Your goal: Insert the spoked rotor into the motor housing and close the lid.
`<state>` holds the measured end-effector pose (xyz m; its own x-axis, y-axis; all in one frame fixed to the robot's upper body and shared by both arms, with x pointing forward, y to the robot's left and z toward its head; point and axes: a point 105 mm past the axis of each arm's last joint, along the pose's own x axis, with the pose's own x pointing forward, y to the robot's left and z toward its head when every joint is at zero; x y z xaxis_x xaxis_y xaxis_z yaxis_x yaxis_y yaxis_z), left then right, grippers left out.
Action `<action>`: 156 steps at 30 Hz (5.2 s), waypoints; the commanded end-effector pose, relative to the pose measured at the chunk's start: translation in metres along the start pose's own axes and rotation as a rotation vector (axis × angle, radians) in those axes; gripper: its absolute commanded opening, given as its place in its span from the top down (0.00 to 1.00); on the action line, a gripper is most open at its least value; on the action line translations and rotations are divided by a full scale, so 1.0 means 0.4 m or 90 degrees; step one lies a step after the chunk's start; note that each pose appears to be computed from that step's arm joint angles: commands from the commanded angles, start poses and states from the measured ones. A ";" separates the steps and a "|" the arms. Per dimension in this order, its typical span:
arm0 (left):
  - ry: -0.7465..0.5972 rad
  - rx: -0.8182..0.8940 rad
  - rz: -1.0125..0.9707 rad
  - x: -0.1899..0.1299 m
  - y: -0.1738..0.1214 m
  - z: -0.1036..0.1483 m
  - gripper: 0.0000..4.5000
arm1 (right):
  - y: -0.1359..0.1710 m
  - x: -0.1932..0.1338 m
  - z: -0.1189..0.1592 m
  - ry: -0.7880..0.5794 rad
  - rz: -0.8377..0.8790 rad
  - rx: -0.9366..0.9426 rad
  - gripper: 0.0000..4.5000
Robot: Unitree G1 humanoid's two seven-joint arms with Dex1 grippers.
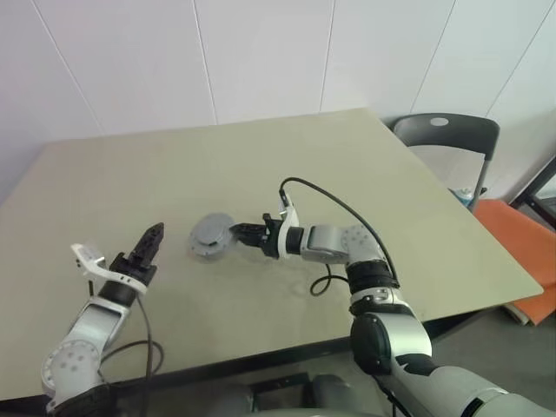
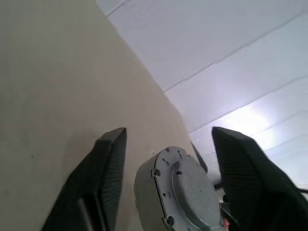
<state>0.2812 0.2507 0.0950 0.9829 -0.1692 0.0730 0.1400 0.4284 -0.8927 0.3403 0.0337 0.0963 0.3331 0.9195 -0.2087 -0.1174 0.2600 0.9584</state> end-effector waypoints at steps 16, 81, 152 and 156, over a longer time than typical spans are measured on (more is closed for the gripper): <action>0.090 -0.185 0.013 -0.006 -0.007 -0.050 0.01 | 0.089 0.003 0.008 -0.016 0.100 -0.031 0.74; 0.206 -0.262 -0.220 0.047 -0.111 -0.171 0.53 | 0.091 0.007 -0.013 -0.004 0.122 -0.021 0.57; -0.235 -0.026 0.439 -0.016 0.154 0.013 0.00 | 0.134 0.000 -0.009 -0.001 0.188 -0.059 0.06; -0.169 -0.046 0.428 0.003 0.086 -0.037 0.00 | 0.131 0.000 -0.007 -0.002 0.184 -0.062 0.06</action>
<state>0.2802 0.2715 0.0516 0.8240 0.4122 -0.3888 -0.5210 0.2815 -0.8058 0.3354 0.0338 0.1312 0.3079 0.9513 0.0132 -0.2660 0.0728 0.9612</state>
